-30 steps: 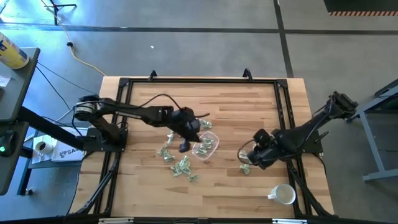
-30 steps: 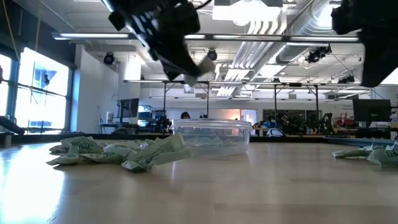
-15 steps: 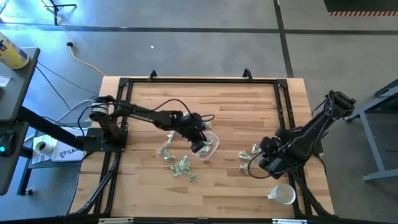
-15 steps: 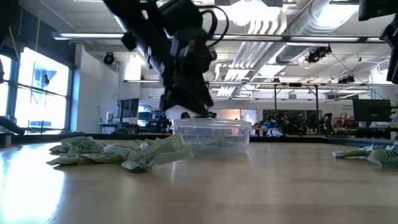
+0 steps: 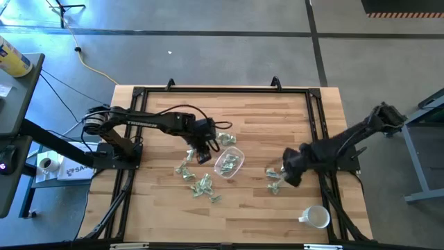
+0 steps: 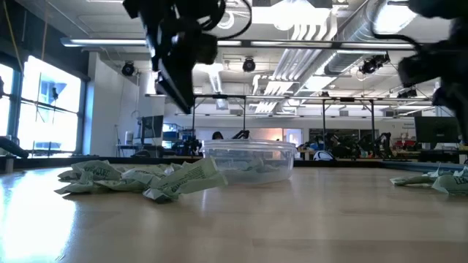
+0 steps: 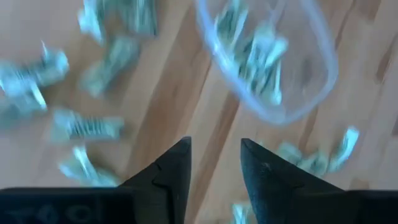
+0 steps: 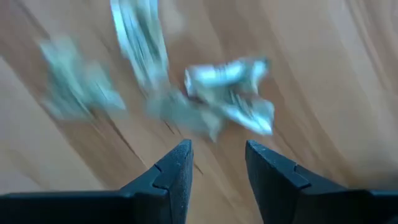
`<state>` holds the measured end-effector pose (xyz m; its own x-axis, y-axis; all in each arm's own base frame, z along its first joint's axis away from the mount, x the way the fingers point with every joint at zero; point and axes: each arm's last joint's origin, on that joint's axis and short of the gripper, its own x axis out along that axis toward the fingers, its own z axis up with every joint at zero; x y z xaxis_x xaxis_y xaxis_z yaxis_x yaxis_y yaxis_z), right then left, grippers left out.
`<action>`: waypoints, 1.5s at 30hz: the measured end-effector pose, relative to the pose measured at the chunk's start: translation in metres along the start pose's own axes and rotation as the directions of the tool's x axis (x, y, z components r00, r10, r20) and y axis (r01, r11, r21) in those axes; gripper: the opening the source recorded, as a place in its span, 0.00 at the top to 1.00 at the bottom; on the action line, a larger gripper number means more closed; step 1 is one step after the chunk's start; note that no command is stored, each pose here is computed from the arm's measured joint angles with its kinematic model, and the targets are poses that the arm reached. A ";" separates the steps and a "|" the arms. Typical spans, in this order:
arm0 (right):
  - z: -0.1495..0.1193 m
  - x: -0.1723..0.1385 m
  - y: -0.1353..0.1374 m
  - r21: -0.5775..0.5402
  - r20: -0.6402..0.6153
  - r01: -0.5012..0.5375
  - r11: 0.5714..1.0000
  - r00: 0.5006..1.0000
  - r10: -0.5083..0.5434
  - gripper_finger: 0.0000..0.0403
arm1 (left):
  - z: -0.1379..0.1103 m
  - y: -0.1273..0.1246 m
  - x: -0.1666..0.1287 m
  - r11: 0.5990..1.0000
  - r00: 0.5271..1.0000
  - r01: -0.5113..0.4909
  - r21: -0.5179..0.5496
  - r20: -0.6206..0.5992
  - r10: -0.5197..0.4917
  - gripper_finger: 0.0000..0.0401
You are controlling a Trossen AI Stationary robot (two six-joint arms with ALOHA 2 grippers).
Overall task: Pick and place Stevia / Truvia into bins
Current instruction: Put the stevia packet into the transparent bin
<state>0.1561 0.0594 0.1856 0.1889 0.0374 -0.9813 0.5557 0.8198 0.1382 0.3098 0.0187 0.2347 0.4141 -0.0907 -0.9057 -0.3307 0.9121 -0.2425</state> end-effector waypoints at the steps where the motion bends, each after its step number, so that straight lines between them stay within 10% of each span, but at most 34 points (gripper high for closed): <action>1: 0.007 -0.004 0.000 0.039 0.037 -0.044 0.998 0.998 0.043 0.65 | -0.006 0.002 0.001 1.000 1.000 0.000 -0.011 -0.011 0.000 0.59; 7: 0.042 -0.021 0.020 -0.128 0.192 -0.183 0.975 0.960 0.205 0.64 | -0.034 0.013 0.007 1.000 1.000 0.006 -0.024 0.000 -0.006 0.61; 19: 0.054 0.031 0.039 -0.239 0.068 -0.096 0.966 0.991 0.115 0.34 | -0.080 0.034 0.009 0.996 0.994 -0.085 -0.015 -0.073 0.084 0.61; 28: 0.055 0.055 0.038 -0.193 0.030 0.007 0.981 1.000 -0.001 0.32 | -0.086 0.037 0.014 0.995 0.991 -0.101 0.024 -0.087 0.103 0.61; 36: 0.053 0.075 0.040 -0.167 -0.070 0.023 0.986 0.997 -0.035 0.49 | -0.085 0.039 0.014 0.992 0.990 -0.114 0.060 -0.080 0.119 0.61; 45: 0.053 0.065 0.040 -0.017 -0.019 0.008 1.000 1.000 -0.008 0.95 | -0.080 0.048 0.013 0.993 0.991 -0.120 0.016 -0.053 0.121 0.61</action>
<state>0.2334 0.0639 0.1346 0.1691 0.0418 -0.9847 0.5436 0.8294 0.1286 0.2314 0.0296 0.1835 0.3251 -0.0010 -0.9457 -0.3644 0.9227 -0.1262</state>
